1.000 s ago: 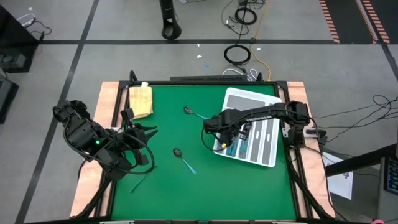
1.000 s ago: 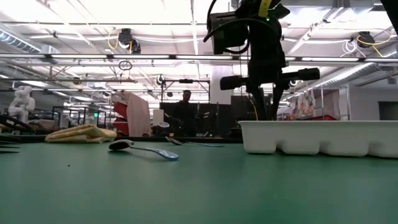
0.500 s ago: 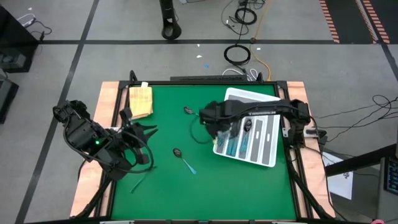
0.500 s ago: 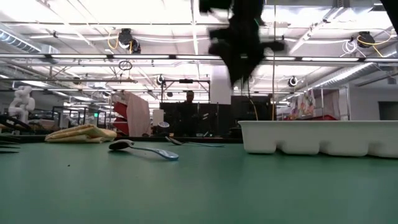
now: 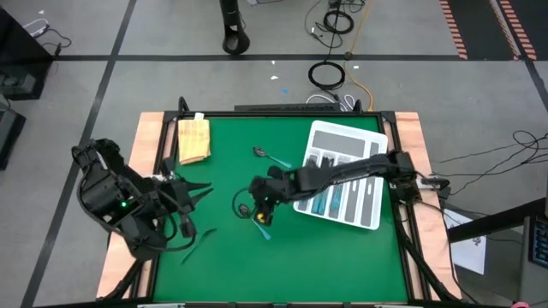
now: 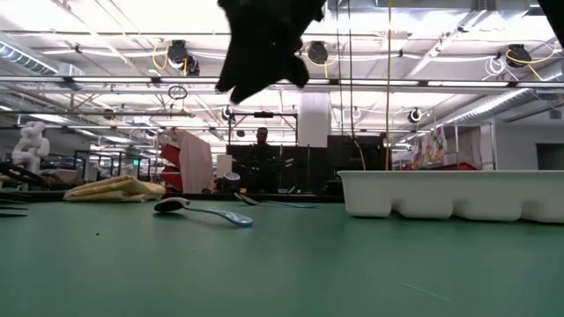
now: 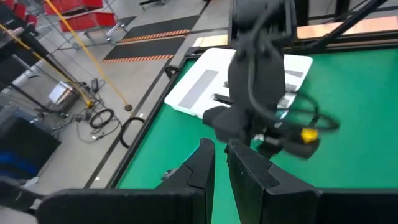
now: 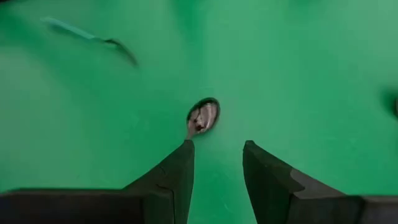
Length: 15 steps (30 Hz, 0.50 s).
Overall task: Sort silverware
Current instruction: Put the blue spoon into the white cutlery tray
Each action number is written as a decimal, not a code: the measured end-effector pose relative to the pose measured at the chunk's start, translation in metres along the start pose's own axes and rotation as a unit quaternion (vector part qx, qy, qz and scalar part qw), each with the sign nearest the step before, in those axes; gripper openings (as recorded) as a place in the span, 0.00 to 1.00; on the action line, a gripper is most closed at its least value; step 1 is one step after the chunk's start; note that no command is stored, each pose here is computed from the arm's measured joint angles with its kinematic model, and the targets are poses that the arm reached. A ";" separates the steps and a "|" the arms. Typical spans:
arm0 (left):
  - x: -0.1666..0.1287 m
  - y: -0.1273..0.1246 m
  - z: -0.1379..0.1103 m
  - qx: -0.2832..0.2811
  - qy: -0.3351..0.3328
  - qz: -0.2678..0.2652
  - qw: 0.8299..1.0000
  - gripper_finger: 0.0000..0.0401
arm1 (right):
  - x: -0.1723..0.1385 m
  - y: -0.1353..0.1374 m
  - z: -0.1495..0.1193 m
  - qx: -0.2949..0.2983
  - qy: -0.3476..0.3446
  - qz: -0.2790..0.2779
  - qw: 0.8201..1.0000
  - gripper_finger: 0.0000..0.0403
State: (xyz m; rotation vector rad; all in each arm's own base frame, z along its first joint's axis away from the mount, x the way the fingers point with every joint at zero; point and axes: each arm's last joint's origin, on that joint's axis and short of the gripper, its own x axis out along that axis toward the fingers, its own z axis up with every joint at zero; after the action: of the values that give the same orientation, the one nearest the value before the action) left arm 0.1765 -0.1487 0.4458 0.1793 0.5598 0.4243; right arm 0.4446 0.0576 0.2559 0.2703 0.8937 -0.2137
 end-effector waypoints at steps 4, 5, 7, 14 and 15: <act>-0.006 -0.003 -0.002 0.001 -0.004 -0.013 1.000 0.13 | 0.030 0.018 -0.012 0.039 -0.016 -0.009 0.999 0.31; -0.007 -0.004 -0.003 0.002 -0.005 -0.015 1.000 0.13 | 0.039 0.021 -0.015 0.047 -0.018 -0.008 0.999 0.31; -0.009 -0.005 -0.003 0.004 -0.006 -0.019 1.000 0.13 | 0.056 0.027 -0.023 0.061 -0.012 -0.007 0.998 0.31; -0.015 -0.008 -0.006 0.012 -0.009 -0.033 0.999 0.13 | 0.094 0.029 -0.044 0.096 0.010 -0.032 0.995 0.31; -0.015 -0.008 -0.006 0.013 -0.009 -0.034 0.999 0.13 | 0.097 0.029 -0.045 0.097 0.006 -0.030 0.995 0.31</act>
State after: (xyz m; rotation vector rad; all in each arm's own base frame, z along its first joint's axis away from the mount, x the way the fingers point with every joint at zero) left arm 0.1642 -0.1622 0.4457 0.1872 0.5518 0.3485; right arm 0.4797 0.0928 0.1565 0.4263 0.8939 -0.3552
